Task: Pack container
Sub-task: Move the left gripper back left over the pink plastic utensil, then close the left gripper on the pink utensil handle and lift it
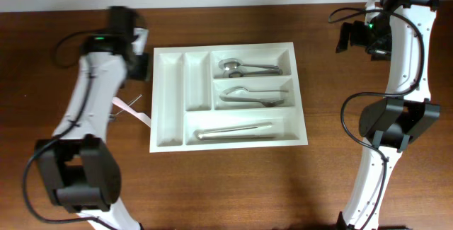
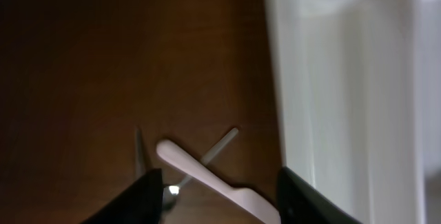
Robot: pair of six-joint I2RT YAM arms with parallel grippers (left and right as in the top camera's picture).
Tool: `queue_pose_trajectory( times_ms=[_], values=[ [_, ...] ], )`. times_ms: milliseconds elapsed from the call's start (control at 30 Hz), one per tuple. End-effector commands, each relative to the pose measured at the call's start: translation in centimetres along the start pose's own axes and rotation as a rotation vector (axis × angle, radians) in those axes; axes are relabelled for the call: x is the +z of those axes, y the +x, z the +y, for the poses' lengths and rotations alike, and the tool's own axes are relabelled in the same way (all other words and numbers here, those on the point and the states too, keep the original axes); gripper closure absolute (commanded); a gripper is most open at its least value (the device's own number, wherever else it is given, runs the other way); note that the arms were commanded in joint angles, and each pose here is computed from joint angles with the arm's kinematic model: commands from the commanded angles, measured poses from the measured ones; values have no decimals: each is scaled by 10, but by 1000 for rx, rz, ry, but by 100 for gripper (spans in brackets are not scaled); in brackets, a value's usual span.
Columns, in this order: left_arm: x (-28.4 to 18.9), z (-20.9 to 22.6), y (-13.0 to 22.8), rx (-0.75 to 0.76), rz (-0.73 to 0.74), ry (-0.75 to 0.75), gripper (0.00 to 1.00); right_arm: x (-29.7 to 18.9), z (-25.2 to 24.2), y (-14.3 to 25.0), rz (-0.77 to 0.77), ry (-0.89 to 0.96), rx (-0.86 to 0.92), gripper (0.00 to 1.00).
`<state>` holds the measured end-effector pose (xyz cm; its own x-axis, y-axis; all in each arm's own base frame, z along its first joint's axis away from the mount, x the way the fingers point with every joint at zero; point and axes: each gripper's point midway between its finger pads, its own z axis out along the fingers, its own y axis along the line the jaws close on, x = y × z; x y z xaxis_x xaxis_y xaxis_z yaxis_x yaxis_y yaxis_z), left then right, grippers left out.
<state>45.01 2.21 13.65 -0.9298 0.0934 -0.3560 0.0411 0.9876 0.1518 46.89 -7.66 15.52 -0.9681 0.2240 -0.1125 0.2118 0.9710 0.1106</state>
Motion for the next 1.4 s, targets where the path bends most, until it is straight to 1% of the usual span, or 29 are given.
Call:
queue_pose_trajectory(
  times_ms=[0, 67, 167, 200, 267, 400, 500, 633, 700, 1100, 1200, 1367],
  values=[
    [-2, -21, 3, -146, 16, 269, 45, -4, 1, -3, -19, 8, 3, 1],
    [1, -14, 9, -175, 32, 291, 44, -4, 1, -3, -19, 8, 3, 1],
    [13, -2, 21, -206, 56, 272, 45, -4, 1, -3, -19, 8, 3, 1],
    [20, 2, 26, -245, 68, 251, 46, -4, 1, -3, -19, 8, 3, 1],
    [37, 17, 42, -365, 111, 158, 47, -4, 1, -3, -19, 8, 3, 1],
    [69, 37, 76, -580, 170, -4, 46, -4, 1, -3, -19, 8, 3, 1],
    [91, 34, 88, -657, 177, -21, 43, -4, 1, -3, -19, 8, 3, 1],
    [105, 34, 91, -698, 164, -28, 38, -4, 1, -3, -19, 8, 3, 1],
    [108, 34, 89, -699, 151, -27, 37, -4, 1, -3, -19, 8, 3, 1],
    [115, 44, 88, -711, 128, -86, 39, -4, 1, -3, -19, 8, 3, 1],
    [124, 42, 93, -711, 147, -88, 39, -4, 1, -3, -19, 8, 3, 1],
    [143, 38, 107, -754, 200, -100, 39, -4, 1, -3, -19, 8, 3, 1]
  ],
)
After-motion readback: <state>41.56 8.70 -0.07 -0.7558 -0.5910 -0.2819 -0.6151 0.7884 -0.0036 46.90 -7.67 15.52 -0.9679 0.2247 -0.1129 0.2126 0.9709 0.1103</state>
